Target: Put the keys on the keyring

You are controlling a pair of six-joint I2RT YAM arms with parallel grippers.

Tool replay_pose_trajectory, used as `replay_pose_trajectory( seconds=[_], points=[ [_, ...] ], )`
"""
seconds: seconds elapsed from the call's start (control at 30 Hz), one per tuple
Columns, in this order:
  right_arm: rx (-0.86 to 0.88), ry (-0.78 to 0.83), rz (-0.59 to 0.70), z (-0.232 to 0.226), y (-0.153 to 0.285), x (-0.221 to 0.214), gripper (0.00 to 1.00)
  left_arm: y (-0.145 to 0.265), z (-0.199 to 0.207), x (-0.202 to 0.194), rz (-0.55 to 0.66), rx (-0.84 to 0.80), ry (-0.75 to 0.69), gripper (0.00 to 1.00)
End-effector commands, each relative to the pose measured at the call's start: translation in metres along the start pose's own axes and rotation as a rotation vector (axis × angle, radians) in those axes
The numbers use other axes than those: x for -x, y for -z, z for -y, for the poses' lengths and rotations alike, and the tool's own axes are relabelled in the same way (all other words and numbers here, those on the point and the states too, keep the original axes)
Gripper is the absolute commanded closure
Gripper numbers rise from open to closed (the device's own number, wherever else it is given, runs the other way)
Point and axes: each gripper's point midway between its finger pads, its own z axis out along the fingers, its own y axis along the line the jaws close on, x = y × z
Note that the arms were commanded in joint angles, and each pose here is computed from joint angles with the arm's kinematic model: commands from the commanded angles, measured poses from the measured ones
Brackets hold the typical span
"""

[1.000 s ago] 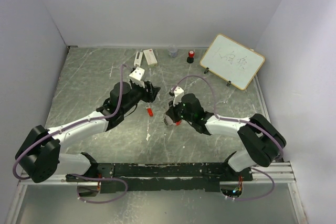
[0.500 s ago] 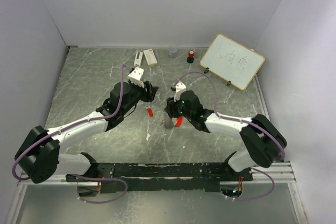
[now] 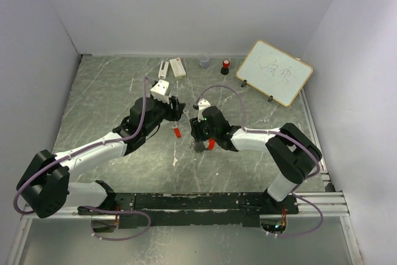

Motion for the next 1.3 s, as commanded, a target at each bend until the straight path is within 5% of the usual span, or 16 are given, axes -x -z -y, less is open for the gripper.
replay_pose_trajectory(
  seconds=[0.0,0.27,0.63,0.93,1.27],
  points=[
    [-0.010,0.027,-0.006,-0.004,-0.002,-0.001,0.55,0.001,-0.004,0.002,0.009,0.015,-0.004,0.34],
    [-0.051,0.043,-0.015,0.000,-0.006,-0.003,0.64,-0.001,-0.004,0.000,0.001,0.012,-0.003,0.34],
    [-0.092,0.060,0.024,0.006,-0.003,0.010,0.99,-0.001,-0.005,-0.001,0.001,0.014,-0.006,0.34],
    [-0.117,0.118,0.121,0.010,0.020,0.031,1.00,-0.001,-0.002,-0.003,-0.008,-0.007,-0.015,0.35],
    [-0.079,0.248,0.436,0.003,0.094,0.089,1.00,0.004,0.033,-0.005,0.007,-0.251,-0.101,0.39]
  ],
)
